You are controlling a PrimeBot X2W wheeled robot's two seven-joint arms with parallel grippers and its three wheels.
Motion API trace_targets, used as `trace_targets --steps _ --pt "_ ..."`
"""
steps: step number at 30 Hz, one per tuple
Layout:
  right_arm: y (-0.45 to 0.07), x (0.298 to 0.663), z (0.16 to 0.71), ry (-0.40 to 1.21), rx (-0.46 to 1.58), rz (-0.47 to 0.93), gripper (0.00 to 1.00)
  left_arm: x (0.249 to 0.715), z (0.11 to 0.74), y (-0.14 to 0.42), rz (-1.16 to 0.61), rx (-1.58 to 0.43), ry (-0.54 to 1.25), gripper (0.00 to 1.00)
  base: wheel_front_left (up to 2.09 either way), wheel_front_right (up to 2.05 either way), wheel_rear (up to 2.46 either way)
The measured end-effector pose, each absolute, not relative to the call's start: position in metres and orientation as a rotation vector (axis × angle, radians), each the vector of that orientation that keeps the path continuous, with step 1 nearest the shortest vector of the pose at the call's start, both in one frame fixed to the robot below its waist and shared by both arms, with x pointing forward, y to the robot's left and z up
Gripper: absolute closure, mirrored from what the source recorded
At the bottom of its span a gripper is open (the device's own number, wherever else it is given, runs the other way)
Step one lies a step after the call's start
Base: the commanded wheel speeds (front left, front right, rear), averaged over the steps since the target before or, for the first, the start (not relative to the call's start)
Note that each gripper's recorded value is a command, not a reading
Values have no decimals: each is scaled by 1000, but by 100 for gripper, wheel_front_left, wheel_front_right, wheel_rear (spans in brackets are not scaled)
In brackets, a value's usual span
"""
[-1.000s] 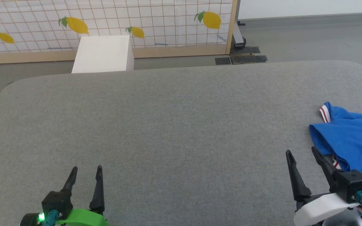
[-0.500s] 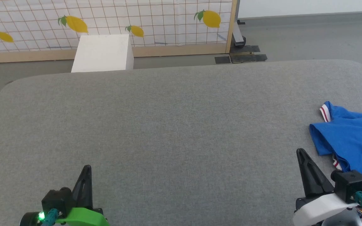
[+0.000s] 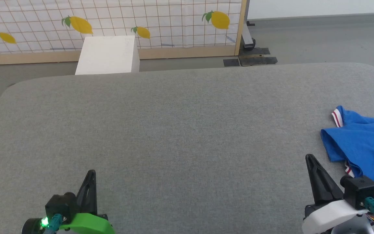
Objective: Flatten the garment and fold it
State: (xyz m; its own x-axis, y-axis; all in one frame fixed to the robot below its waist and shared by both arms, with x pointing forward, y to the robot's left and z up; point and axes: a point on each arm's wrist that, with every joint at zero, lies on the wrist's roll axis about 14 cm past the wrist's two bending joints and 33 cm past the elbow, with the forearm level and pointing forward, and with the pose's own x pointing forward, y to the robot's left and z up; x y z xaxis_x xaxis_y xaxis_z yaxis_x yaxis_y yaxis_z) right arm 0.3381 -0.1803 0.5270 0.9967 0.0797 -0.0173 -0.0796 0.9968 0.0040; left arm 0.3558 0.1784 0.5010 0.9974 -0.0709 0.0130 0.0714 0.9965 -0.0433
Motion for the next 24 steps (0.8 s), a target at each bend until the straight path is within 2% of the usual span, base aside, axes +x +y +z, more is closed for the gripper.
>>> trace_targets --steps 24 --pt "-176 344 527 17 -5 90 100 356 505 177 -61 -24 -3 100 0 0 0"
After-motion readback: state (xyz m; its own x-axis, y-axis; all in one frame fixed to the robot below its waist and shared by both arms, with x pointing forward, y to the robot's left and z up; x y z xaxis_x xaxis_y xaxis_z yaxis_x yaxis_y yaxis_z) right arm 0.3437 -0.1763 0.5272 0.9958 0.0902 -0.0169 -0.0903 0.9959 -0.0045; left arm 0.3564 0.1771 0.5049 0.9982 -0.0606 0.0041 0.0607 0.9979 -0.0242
